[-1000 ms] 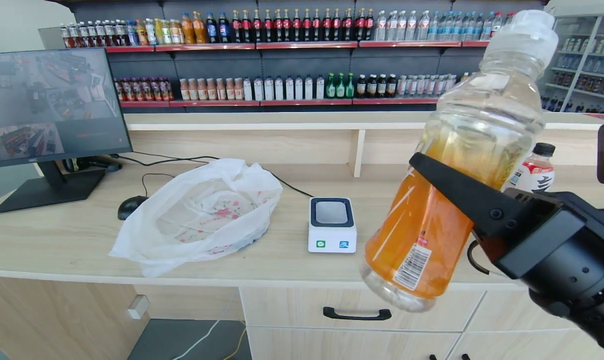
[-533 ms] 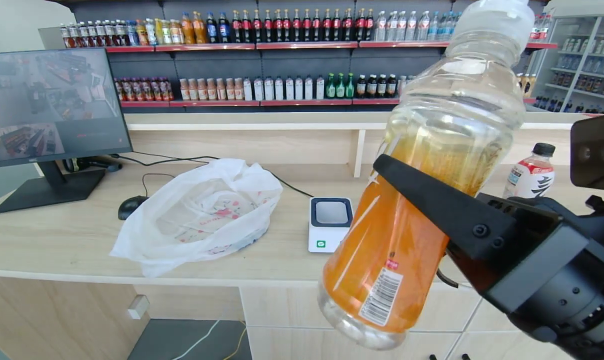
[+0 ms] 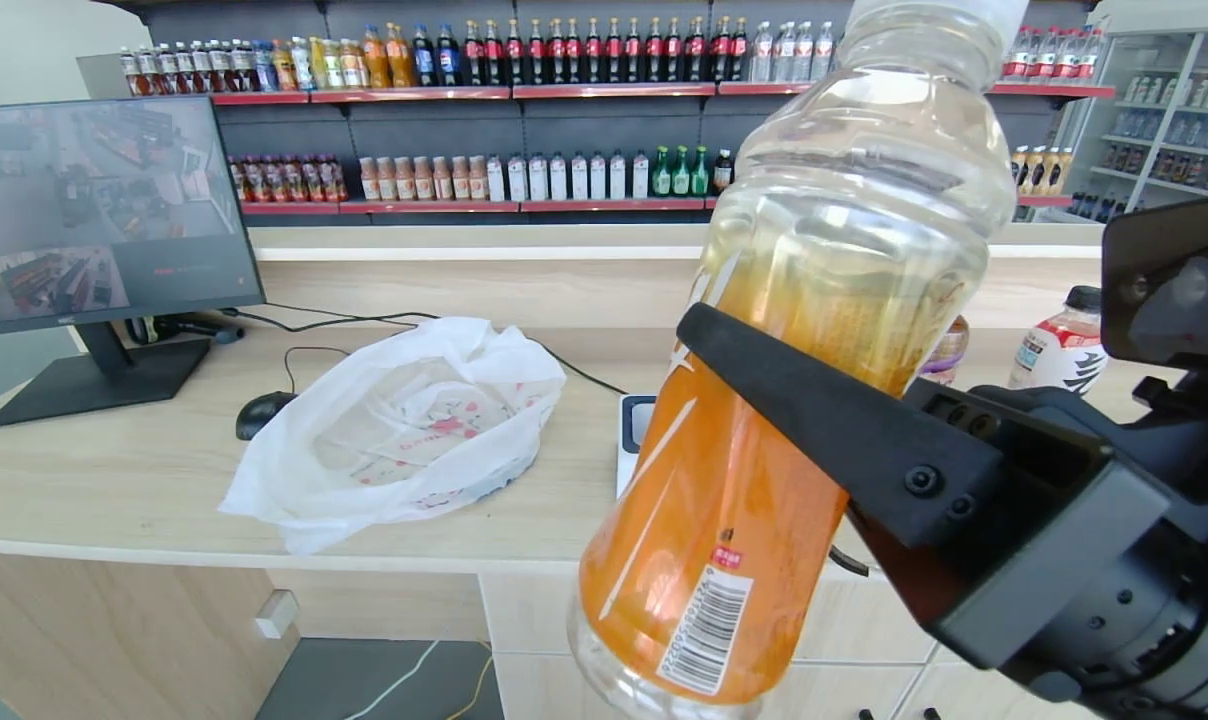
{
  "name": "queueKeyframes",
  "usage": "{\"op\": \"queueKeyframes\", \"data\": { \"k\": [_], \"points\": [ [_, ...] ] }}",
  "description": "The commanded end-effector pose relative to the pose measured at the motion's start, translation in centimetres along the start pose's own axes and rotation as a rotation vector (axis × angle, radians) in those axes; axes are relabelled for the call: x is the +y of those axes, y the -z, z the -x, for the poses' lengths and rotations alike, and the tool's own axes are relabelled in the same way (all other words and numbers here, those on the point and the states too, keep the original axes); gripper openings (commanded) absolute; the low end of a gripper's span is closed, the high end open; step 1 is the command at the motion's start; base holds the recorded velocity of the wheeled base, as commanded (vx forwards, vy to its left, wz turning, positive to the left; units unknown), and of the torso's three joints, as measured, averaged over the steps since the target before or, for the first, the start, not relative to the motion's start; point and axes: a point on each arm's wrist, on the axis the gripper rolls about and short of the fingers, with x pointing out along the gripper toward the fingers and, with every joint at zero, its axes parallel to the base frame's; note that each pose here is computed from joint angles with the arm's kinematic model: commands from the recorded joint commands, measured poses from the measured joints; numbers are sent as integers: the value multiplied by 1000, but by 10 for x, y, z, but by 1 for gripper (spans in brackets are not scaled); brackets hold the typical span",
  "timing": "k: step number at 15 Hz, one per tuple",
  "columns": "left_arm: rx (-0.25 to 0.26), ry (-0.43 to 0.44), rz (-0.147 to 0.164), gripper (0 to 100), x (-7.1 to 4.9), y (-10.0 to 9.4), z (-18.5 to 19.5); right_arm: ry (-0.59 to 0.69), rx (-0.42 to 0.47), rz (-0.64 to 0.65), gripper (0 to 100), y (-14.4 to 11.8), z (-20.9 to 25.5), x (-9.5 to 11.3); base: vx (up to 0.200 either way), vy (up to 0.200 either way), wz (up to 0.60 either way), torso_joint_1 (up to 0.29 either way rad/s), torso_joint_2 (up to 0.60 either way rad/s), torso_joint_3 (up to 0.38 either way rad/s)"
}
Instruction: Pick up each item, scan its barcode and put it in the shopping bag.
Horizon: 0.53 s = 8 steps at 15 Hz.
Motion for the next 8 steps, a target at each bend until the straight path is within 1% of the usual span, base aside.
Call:
{"op": "queueKeyframes", "data": {
  "k": [1,8],
  "points": [
    [0,1,1,100,0,0,0,1,8,-1,0,2,-1,-1,0,0,0,0,0,0],
    [-1,1,-1,100,0,0,0,-10,11,-1,0,2,-2,-1,0,0,0,0,0,0]
  ]
}}
